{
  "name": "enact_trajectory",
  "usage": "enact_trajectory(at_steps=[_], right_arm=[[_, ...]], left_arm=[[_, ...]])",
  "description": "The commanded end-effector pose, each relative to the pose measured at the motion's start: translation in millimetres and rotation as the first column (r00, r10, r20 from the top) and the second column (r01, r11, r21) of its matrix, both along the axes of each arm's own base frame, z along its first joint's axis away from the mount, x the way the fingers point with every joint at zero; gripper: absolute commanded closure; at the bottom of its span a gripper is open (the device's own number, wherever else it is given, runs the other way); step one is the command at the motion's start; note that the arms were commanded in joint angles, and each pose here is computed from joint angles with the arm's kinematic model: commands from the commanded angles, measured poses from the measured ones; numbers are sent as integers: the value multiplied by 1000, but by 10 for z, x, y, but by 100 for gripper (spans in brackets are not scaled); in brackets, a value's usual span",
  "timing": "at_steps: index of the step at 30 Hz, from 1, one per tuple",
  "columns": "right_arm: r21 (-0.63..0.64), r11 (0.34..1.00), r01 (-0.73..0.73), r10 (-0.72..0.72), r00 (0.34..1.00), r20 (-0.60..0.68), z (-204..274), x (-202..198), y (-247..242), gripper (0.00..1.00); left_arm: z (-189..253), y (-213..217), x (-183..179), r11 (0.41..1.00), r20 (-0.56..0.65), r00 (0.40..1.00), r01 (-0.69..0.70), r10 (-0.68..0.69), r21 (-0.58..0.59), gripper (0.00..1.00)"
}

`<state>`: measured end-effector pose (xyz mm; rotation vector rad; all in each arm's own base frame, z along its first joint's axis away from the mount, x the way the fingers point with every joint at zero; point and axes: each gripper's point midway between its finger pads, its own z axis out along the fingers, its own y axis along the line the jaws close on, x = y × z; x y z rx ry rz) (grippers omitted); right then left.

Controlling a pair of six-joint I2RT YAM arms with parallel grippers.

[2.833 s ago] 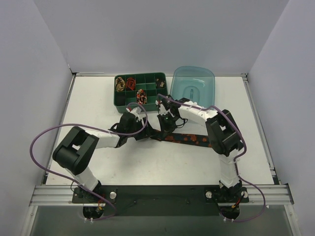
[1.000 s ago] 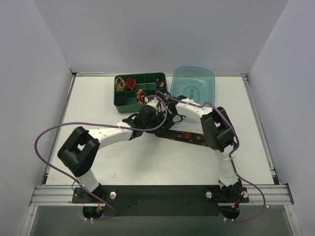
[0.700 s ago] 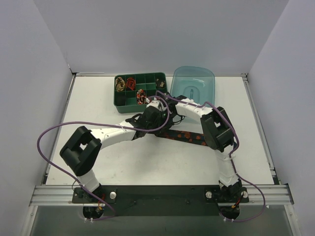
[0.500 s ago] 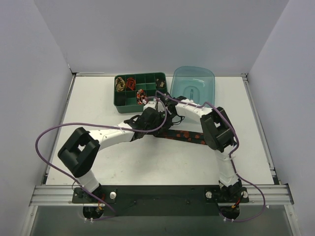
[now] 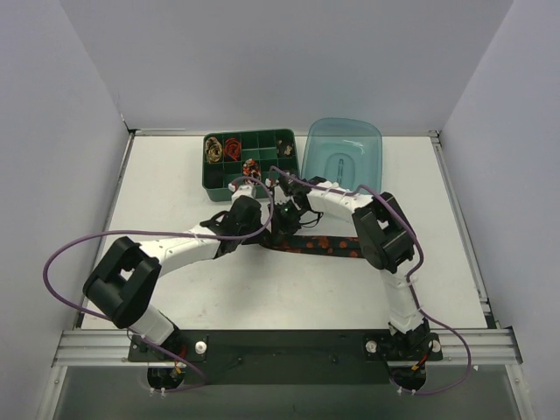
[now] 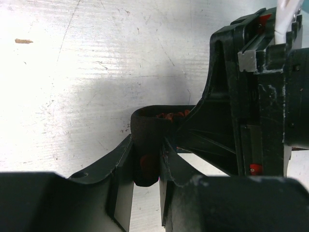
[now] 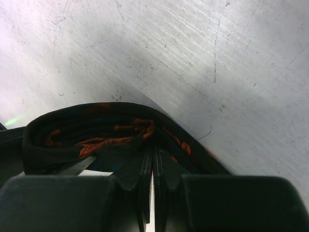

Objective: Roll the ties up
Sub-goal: Roll the tie at the center of the board.

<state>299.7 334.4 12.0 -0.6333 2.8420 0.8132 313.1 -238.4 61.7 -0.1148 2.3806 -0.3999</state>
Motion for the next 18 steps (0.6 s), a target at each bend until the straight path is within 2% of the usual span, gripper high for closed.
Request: enact_trajectory(at_steps=[1, 8, 18], right_arm=[[-56, 998, -13, 11, 999, -46, -26, -180, -78, 100], [-53, 999, -6, 5, 1000, -13, 143, -93, -54, 100], [-37, 999, 17, -15, 999, 38, 461, 5, -119, 100]], left_arm=[[289, -95, 195, 1000, 94, 995, 17, -17, 4, 91], [309, 15, 148, 986, 101, 994, 34, -50, 161, 91], [336, 126, 151, 965, 104, 994, 9, -38, 261, 91]])
